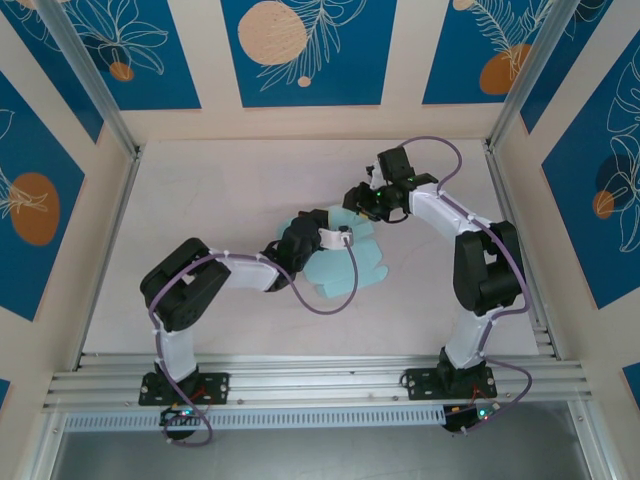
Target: Fold the paper box
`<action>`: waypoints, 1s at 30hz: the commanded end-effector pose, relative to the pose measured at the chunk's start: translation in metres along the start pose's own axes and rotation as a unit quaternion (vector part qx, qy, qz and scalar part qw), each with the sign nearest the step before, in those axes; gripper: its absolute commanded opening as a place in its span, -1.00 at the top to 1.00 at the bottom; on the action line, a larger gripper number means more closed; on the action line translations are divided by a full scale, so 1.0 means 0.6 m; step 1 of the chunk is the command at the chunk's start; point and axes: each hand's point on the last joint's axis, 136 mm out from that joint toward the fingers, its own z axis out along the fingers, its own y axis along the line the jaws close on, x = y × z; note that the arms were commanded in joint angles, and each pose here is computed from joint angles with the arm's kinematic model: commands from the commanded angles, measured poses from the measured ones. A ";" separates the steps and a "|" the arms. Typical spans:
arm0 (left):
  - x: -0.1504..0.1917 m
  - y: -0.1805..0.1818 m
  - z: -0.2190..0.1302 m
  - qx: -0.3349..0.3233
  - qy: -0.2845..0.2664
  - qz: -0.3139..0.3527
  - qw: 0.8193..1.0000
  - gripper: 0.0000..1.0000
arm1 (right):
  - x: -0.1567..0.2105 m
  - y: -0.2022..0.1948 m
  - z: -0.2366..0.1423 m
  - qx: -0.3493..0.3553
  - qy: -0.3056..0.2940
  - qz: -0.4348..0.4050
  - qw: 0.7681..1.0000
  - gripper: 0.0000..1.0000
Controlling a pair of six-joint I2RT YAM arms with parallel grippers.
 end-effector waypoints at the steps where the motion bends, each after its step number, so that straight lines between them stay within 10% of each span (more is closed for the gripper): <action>1: -0.018 0.010 0.005 -0.017 -0.014 -0.009 1.000 1.00 | 0.002 0.031 0.003 -0.040 0.009 -0.004 0.999 0.43; 6: -0.018 0.008 0.008 -0.017 -0.011 -0.002 1.000 1.00 | 0.003 0.037 0.003 -0.050 0.011 -0.003 0.999 0.56; 14: -0.015 0.003 0.010 -0.018 -0.007 0.006 1.000 1.00 | -0.003 0.035 -0.042 -0.050 -0.017 -0.014 0.998 -0.03; 30: -0.011 0.010 0.011 -0.022 -0.005 0.004 1.000 1.00 | -0.001 -0.122 -0.099 -0.029 -0.082 0.063 0.994 -0.13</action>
